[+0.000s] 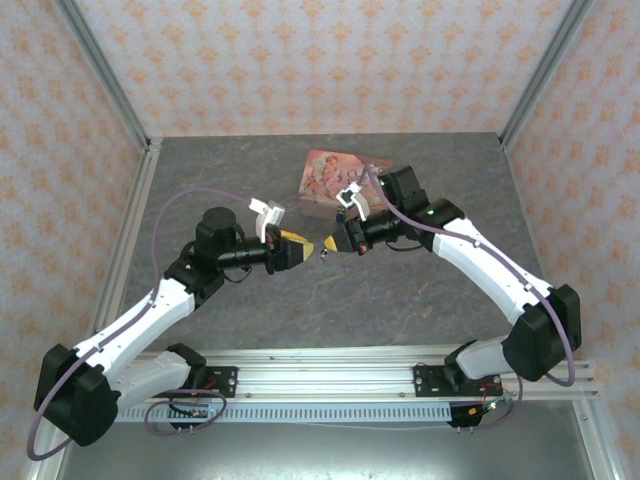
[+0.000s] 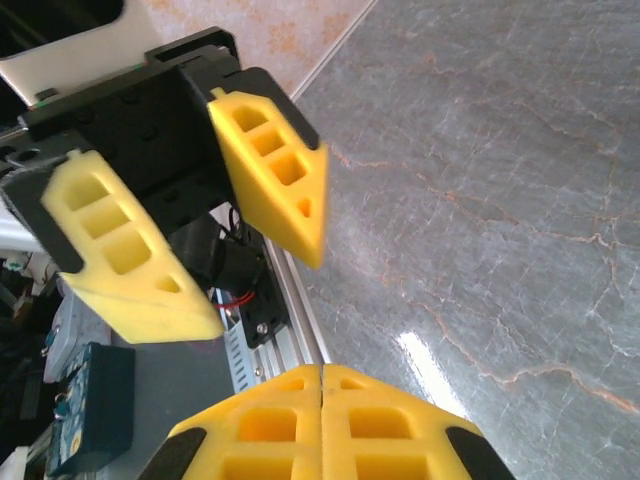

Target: Unlock the padlock with the key

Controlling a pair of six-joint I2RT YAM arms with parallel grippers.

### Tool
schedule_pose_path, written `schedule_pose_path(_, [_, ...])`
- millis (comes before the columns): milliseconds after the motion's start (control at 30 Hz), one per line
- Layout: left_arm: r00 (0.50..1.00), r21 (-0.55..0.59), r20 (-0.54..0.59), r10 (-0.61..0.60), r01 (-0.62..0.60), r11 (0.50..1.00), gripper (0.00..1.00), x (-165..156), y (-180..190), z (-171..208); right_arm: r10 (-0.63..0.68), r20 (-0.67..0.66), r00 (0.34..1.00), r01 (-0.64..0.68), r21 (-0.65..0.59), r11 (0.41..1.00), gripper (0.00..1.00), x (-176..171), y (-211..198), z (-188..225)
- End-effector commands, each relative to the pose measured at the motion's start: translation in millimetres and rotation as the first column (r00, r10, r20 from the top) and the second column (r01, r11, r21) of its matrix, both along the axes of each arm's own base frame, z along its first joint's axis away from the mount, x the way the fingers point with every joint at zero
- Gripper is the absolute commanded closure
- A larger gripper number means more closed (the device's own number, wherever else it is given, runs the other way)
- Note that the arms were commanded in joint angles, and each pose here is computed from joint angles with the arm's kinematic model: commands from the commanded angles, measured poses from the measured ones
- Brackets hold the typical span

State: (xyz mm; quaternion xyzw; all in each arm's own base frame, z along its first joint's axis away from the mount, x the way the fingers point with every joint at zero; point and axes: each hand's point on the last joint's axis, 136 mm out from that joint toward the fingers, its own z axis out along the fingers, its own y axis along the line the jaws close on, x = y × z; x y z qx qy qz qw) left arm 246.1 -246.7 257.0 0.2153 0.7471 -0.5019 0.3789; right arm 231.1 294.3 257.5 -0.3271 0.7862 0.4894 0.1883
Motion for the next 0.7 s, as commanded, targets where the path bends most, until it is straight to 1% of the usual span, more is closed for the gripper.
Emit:
schedule_pose_path(0, [1.000,-0.067,0.002,-0.011,0.012,0.998,0.59,-1.6,-1.7,10.3,-0.049,0.050,0.998,0.045,0.071,0.996,1.00,9.0,1.5,18.8])
schedule_pose_path(133, [1.000,-0.125,0.004,-0.018,0.019,0.992,0.59,-1.2,-6.1,17.1,-0.074,0.039,0.996,0.070,0.112,0.991,1.00,15.0,4.5,22.7])
schedule_pose_path(267, [1.000,-0.097,-0.005,-0.007,0.007,0.995,0.61,-0.4,-6.4,12.7,-0.073,0.022,0.997,0.068,0.147,0.987,1.00,15.0,7.1,26.1])
schedule_pose_path(400, [0.999,-0.116,-0.023,-0.032,0.029,0.993,0.65,0.0,-10.8,12.4,-0.062,0.009,0.998,0.059,0.165,0.984,1.00,13.5,8.9,27.2])
schedule_pose_path(667, [0.999,-0.121,-0.037,-0.039,0.034,0.992,0.66,4.4,-14.2,12.3,-0.060,0.003,0.998,0.058,0.188,0.980,1.00,12.9,10.2,30.5])
